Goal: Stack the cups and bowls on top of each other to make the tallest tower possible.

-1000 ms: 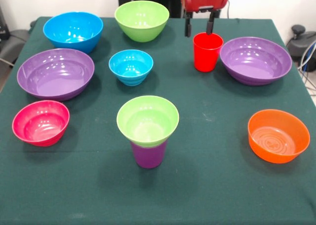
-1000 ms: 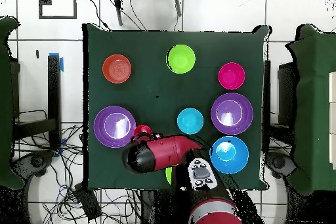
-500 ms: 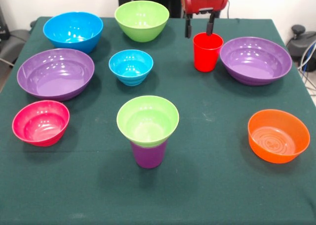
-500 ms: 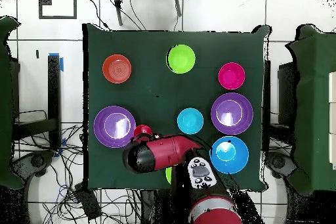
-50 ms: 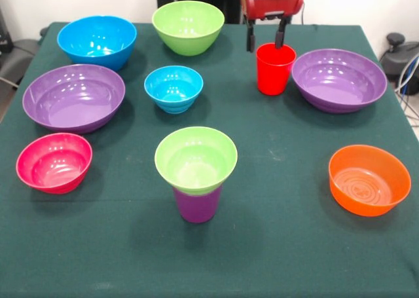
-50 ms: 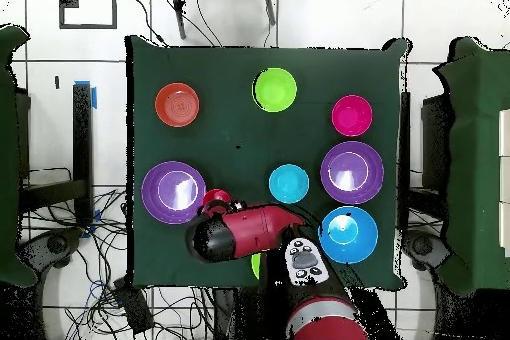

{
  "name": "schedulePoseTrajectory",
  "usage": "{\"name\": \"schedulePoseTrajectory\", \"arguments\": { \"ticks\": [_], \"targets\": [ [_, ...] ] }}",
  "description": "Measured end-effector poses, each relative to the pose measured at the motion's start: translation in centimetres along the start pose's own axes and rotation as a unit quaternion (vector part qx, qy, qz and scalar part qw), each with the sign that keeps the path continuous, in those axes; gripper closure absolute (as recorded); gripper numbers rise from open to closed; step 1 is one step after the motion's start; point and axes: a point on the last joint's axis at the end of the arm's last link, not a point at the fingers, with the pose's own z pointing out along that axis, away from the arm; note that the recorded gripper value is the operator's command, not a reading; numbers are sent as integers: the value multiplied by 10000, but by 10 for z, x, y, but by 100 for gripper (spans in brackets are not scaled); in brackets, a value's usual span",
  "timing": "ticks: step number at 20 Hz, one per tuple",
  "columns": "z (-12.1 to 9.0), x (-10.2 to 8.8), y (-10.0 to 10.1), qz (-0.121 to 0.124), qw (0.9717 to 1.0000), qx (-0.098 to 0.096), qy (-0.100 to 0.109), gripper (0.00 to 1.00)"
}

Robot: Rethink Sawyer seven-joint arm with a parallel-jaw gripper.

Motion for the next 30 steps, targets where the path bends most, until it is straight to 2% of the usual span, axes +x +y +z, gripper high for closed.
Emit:
{"name": "schedulePoseTrajectory", "arguments": {
  "ticks": [10,19,30],
  "targets": [
    [0,-6,-9,70,10000,24,-53,0],
    [0,-16,-24,193,9997,64,-143,0],
    [22,-9,-21,227,9997,-34,-23,0]
  ]
}}
